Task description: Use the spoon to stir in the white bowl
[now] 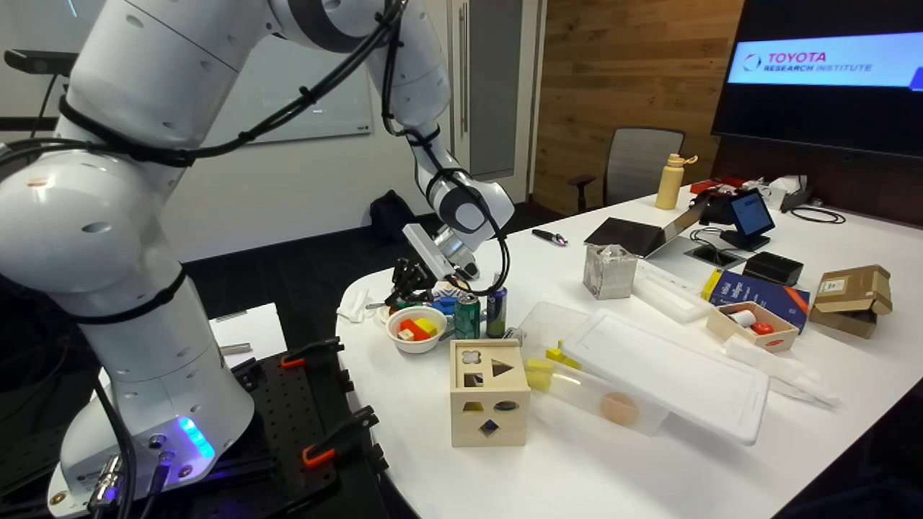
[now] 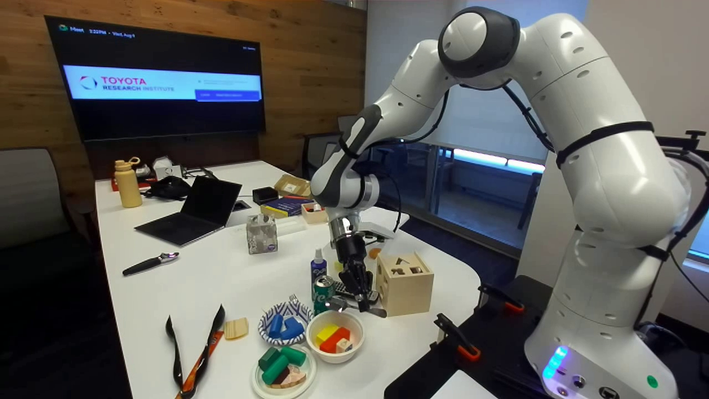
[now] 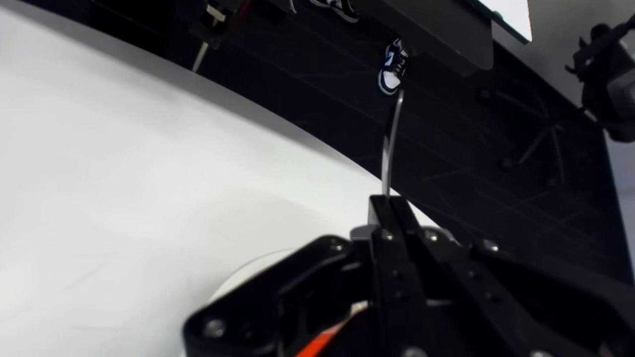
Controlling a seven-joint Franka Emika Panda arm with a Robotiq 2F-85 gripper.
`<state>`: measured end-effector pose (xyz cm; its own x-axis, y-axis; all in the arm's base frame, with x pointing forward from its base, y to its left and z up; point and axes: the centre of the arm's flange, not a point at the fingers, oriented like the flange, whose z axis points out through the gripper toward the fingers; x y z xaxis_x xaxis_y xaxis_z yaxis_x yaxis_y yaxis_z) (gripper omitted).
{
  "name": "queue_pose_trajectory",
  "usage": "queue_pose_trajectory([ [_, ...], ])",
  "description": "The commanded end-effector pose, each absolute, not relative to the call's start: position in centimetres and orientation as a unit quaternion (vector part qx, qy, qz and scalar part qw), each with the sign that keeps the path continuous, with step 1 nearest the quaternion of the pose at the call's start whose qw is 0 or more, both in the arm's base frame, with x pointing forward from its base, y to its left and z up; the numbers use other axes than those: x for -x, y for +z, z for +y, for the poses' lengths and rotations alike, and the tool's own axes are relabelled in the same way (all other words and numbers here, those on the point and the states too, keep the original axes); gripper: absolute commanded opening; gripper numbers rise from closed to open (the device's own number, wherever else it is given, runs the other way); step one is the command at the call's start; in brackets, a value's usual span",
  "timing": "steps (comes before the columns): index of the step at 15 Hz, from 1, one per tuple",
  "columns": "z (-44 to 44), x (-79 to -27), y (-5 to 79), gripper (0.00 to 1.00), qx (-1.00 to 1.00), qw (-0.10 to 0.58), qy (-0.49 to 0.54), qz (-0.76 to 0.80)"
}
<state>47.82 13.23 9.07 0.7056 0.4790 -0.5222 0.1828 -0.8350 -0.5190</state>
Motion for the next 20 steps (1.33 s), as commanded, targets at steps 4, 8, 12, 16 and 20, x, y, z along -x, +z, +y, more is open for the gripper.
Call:
queue_pose_trajectory([
  [4,15.0,-44.6,4.8,0.01,0.833,0.297,0.311,-0.349],
  [8,15.9,-43.6,2.4,0.01,0.781,0.319,0.304,-0.443],
  [12,16.9,-42.8,0.7,0.01,0.763,0.273,0.306,-0.499],
  [16,18.4,-42.6,-0.6,0.01,0.754,0.219,0.289,-0.549],
  [20,19.2,-42.7,-0.6,0.29,0.758,0.172,0.257,-0.574],
])
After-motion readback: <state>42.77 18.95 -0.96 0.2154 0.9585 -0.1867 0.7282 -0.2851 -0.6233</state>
